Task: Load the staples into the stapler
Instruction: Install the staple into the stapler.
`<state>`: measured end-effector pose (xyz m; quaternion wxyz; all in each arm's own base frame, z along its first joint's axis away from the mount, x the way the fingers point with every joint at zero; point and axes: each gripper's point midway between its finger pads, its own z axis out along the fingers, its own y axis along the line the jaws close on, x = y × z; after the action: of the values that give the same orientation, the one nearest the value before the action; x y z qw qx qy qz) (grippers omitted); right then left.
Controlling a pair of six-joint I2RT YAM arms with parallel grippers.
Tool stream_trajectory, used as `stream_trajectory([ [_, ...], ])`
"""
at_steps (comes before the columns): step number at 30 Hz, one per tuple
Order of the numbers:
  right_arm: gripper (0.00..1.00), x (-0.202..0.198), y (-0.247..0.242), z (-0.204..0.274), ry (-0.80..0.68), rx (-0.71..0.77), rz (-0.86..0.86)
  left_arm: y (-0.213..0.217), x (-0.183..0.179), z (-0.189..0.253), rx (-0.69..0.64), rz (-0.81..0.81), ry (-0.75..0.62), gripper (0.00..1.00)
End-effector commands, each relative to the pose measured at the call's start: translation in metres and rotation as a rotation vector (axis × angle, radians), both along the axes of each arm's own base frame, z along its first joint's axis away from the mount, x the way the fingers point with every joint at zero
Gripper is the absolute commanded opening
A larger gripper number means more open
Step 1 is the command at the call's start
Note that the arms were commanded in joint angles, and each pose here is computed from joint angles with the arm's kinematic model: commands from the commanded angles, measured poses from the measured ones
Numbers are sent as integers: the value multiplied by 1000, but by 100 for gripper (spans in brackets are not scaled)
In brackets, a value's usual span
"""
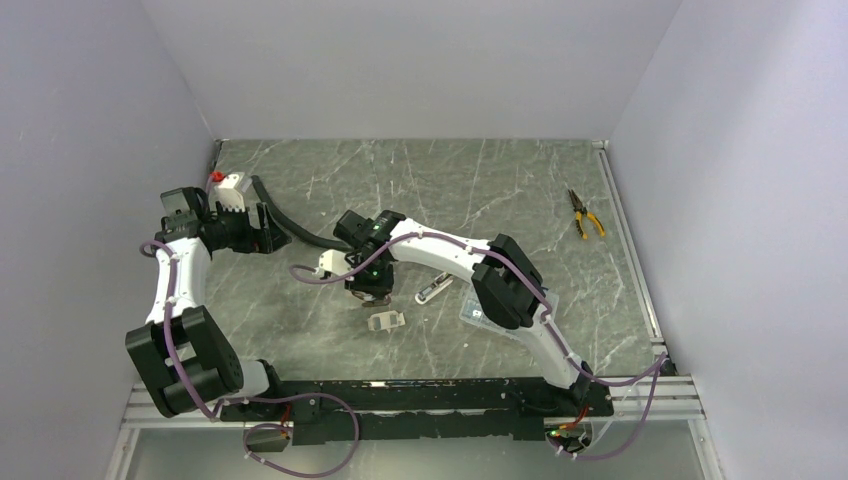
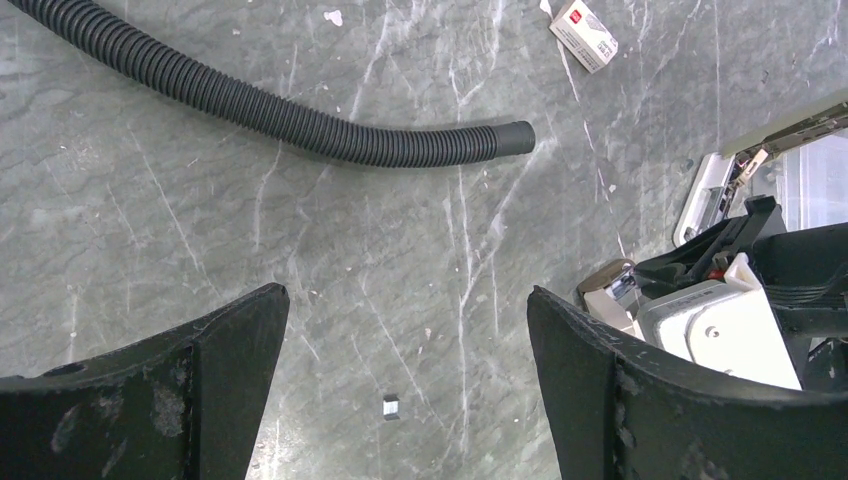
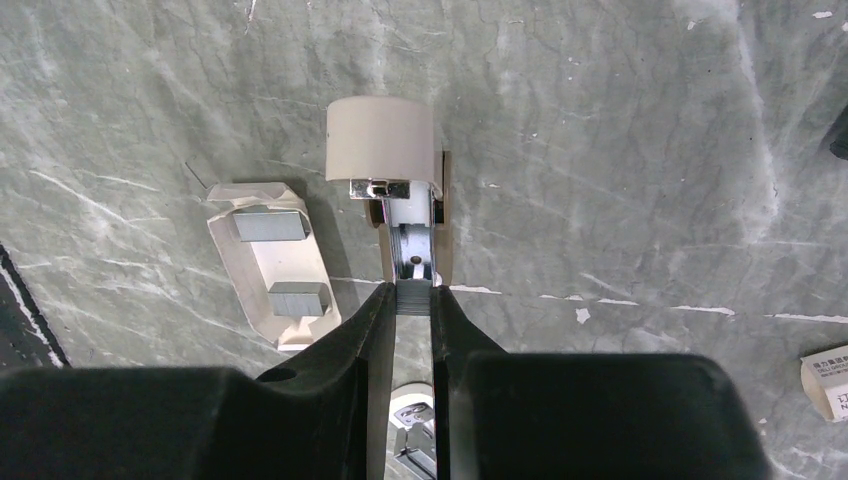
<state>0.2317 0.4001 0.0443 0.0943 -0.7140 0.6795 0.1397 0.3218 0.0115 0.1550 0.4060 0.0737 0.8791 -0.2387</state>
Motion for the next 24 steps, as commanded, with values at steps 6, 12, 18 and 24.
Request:
stream_trajectory([
  [6,7,0,7,24,-22,44,-18,-2,0,10,-34,-4,-15,94],
  [12,7,2,7,19,-16,30,-32,-2,0,11,-40,-6,-15,94],
  [18,7,1,8,17,-10,26,-37,-2,-1,11,-44,-6,-12,94],
  [24,7,1,8,15,-5,20,-41,-1,-1,11,-49,-3,-9,94],
])
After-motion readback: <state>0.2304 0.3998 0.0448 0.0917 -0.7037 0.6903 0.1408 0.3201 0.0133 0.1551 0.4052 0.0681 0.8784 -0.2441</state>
